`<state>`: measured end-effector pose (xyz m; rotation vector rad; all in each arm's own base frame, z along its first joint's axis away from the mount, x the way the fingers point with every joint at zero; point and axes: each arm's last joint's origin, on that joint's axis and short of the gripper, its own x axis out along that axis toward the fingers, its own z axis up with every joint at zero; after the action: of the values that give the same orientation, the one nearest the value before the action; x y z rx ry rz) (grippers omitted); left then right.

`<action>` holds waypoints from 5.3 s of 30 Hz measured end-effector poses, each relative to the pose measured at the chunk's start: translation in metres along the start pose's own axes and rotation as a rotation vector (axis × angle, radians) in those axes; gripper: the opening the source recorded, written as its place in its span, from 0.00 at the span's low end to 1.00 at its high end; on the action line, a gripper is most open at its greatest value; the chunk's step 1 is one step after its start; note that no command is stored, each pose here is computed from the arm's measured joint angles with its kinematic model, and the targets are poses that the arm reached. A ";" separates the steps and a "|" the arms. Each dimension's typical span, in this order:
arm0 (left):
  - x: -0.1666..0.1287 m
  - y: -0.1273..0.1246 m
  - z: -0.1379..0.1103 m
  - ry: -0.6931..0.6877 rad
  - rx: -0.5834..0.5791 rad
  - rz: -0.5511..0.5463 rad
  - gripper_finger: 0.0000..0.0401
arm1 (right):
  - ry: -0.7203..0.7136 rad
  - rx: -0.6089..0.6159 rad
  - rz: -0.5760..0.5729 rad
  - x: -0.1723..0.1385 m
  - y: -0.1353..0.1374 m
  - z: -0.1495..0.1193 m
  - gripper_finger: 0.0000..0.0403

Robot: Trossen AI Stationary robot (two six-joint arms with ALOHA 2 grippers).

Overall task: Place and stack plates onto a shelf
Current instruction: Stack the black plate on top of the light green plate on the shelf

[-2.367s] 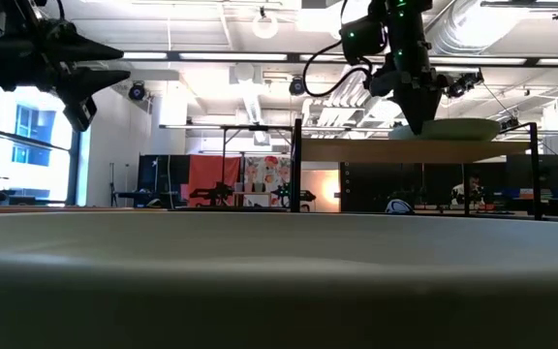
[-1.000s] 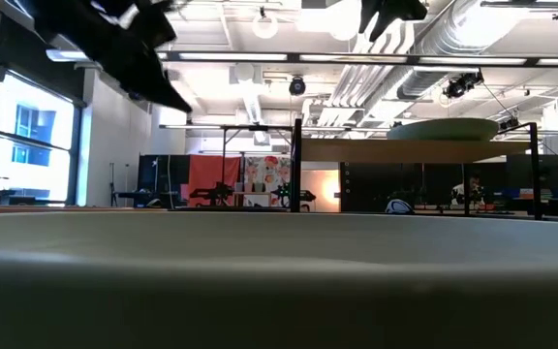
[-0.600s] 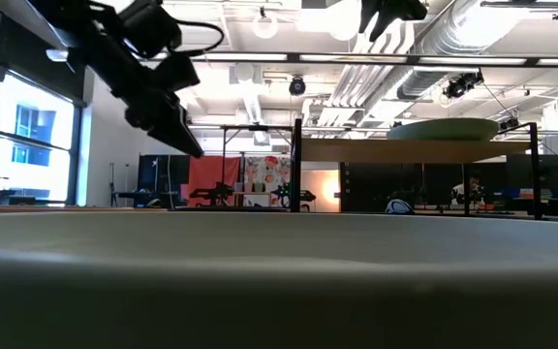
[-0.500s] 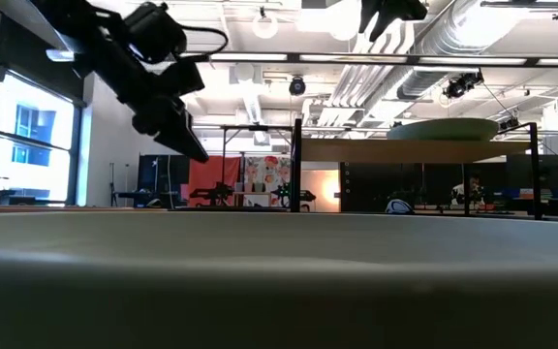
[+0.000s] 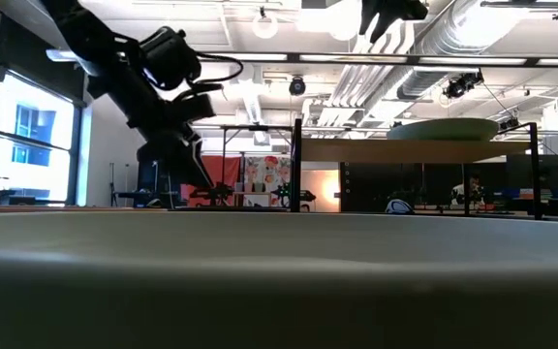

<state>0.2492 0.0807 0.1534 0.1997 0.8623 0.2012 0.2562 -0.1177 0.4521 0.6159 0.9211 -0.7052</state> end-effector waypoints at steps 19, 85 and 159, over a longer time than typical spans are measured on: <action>0.029 -0.001 -0.017 0.119 0.023 0.040 0.28 | 0.000 0.000 -0.001 0.000 0.000 0.000 0.28; -0.146 -0.061 0.113 -0.150 0.710 0.091 0.01 | -0.026 0.152 0.053 0.013 0.079 -0.033 0.28; -0.128 -0.102 0.123 -0.117 0.835 0.145 0.12 | 0.115 0.241 -0.043 0.070 0.121 -0.047 0.00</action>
<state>0.2719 -0.0616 0.2991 1.0449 0.7750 -0.0484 0.3546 -0.0269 0.3902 0.8586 0.9649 -0.8334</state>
